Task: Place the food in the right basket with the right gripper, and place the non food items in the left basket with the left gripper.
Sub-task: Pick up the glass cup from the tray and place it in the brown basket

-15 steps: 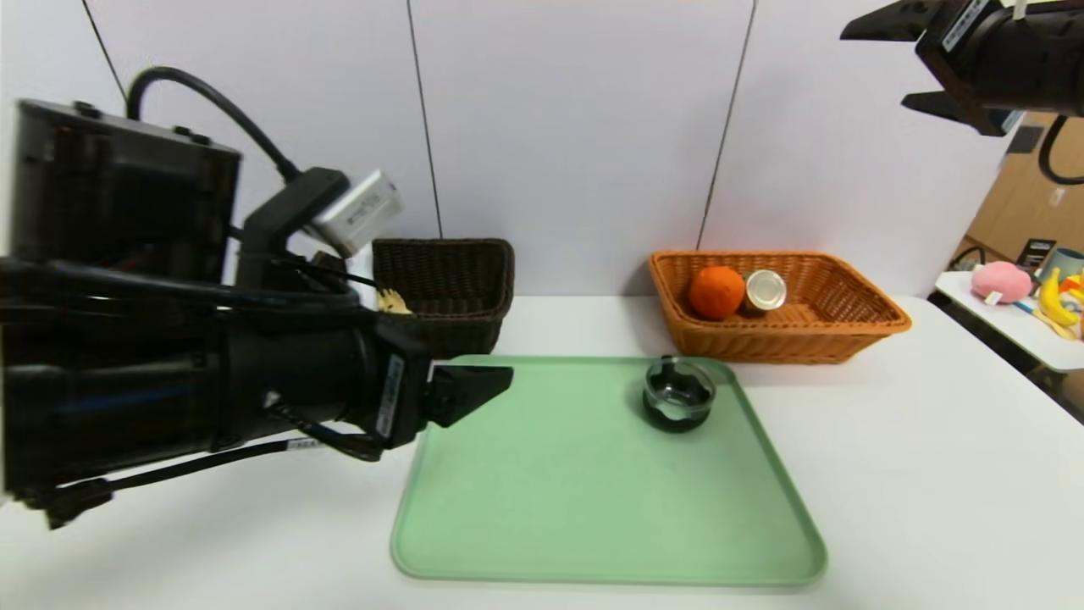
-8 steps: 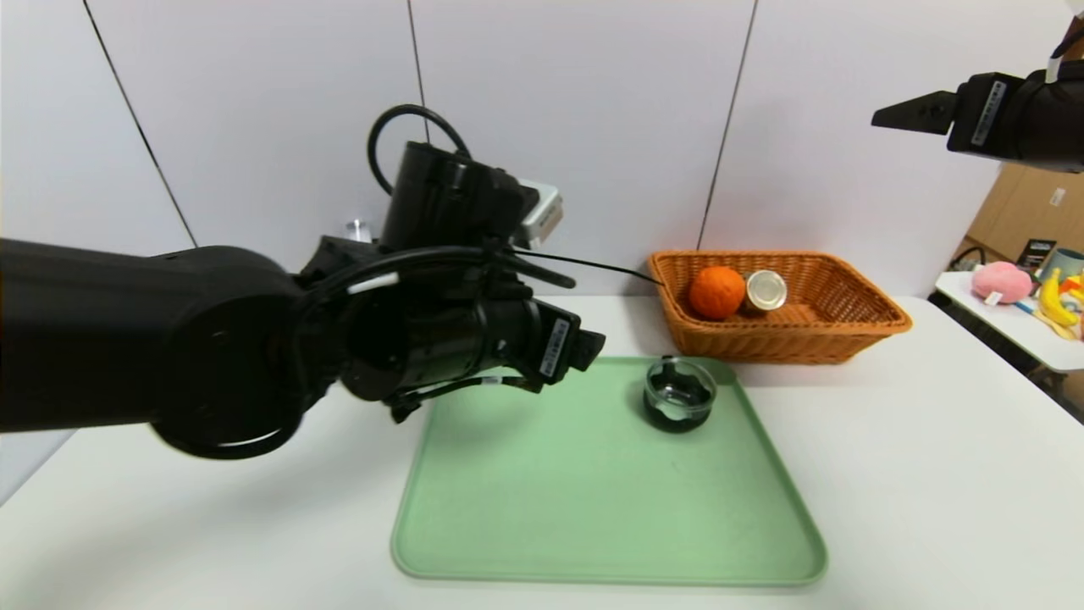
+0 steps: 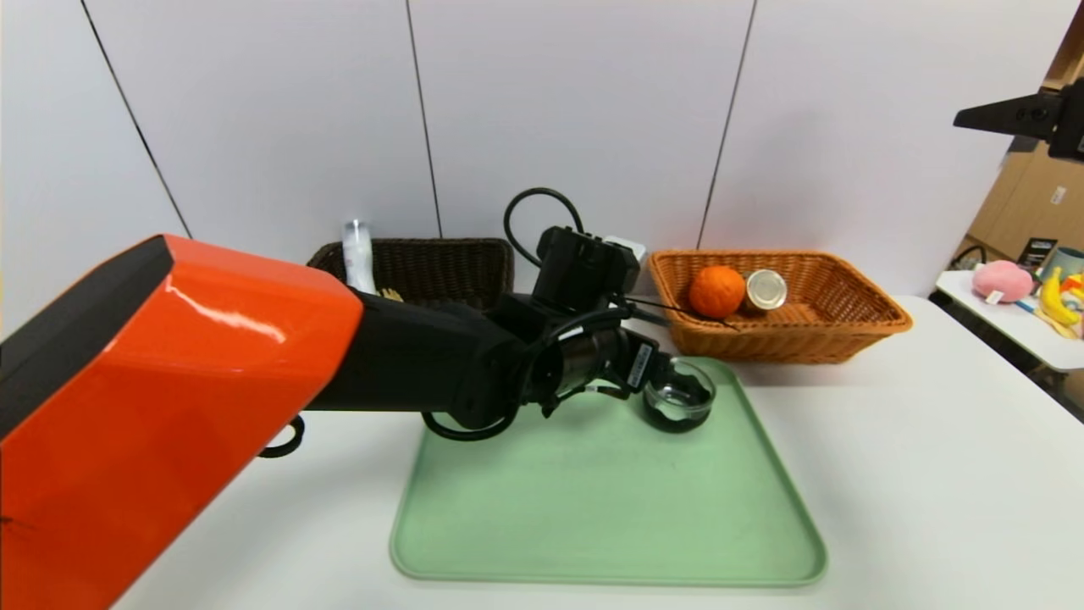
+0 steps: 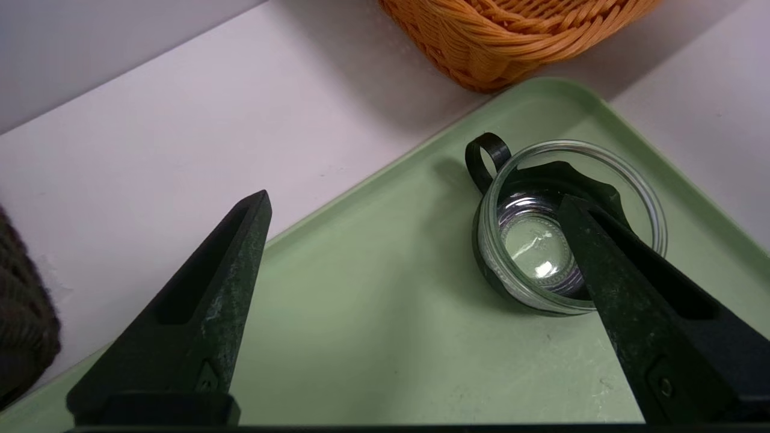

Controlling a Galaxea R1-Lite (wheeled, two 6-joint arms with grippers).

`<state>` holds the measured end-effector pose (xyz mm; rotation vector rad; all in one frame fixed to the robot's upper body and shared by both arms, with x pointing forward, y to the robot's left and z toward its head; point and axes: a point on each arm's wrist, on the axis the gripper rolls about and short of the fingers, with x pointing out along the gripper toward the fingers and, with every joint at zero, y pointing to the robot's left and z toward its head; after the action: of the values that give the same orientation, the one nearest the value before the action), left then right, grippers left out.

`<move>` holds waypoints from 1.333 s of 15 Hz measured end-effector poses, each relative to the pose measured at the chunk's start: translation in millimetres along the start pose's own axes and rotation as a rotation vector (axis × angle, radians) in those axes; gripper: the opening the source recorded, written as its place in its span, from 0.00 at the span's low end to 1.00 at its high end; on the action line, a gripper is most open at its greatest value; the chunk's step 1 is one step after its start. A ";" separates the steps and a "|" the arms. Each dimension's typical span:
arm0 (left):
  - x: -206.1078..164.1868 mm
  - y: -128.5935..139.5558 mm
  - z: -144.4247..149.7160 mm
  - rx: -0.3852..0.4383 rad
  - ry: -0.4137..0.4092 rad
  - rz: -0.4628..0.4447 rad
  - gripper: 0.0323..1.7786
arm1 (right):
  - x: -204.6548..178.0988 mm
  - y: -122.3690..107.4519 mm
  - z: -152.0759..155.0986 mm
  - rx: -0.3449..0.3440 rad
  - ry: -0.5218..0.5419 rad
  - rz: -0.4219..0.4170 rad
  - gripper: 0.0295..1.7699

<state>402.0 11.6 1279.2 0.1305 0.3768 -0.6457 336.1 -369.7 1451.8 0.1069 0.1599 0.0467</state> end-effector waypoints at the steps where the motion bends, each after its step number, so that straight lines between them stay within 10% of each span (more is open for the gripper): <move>1: 6.0 -1.4 -2.2 0.002 0.011 0.000 0.95 | -1.6 -2.8 -4.1 -0.001 0.013 -0.010 0.96; 20: 14.1 -20.3 14.2 0.047 0.270 -0.031 0.95 | -44.1 -0.7 -83.3 -0.003 0.455 -0.030 0.96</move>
<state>404.2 -15.8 1286.9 0.2583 0.6247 -0.6690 279.2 -364.2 1376.9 0.0899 0.6155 0.0412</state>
